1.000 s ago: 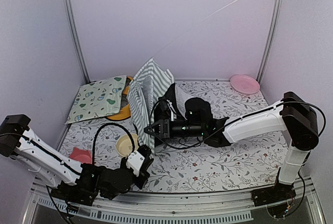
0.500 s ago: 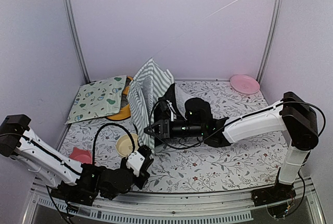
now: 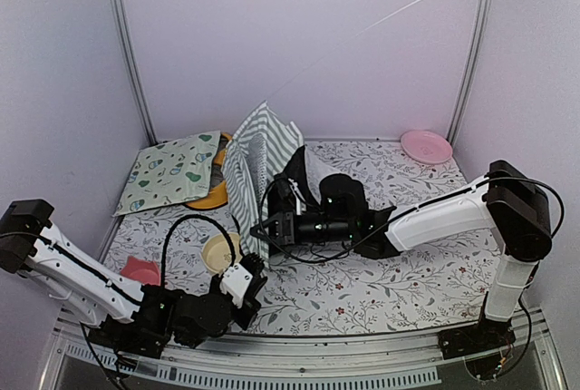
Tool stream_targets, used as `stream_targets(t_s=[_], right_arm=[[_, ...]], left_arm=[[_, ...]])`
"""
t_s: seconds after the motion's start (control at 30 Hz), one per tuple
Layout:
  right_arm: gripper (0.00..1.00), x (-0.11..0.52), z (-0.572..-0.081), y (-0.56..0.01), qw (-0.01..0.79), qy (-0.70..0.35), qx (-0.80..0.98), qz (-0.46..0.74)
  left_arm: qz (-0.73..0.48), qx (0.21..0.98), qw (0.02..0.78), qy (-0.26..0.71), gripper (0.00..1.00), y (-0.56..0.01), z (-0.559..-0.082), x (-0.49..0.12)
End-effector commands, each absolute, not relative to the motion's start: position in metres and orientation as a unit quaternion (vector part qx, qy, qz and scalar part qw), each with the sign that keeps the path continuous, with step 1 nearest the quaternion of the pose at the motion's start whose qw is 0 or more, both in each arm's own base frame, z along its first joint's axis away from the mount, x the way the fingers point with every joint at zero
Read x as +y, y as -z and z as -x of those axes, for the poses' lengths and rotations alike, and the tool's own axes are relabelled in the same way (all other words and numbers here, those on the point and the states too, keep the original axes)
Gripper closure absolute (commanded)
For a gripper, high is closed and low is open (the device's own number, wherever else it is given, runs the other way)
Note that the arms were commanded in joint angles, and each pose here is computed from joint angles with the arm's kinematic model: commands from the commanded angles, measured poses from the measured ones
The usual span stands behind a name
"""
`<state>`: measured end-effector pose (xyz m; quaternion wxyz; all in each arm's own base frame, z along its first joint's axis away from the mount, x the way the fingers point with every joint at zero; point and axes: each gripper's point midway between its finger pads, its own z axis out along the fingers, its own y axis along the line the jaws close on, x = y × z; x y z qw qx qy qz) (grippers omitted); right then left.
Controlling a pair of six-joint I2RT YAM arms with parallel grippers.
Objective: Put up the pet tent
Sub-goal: Insert the tent pole into the pole socket of the pet tent.
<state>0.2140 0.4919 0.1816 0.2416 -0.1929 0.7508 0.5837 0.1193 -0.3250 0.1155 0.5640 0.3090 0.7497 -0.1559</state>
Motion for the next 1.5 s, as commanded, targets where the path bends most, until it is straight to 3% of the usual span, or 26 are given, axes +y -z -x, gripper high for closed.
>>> stream_targets(t_s=[0.0, 0.93, 1.47], right_arm=[[1.00, 0.474, -0.280, -0.211, 0.363, -0.569, 0.730, 0.106], [1.00, 0.467, -0.304, -0.255, 0.410, -0.571, 0.704, 0.099], [1.00, 0.463, -0.303, -0.244, 0.404, -0.565, 0.713, 0.099]], left_arm=[[-0.385, 0.737, 0.510, 0.218, 1.00, -0.102, -0.078, -0.348], [-0.393, 0.738, 0.501, 0.224, 1.00, -0.098, -0.074, -0.351], [-0.388, 0.740, 0.503, 0.221, 1.00, -0.099, -0.076, -0.349]])
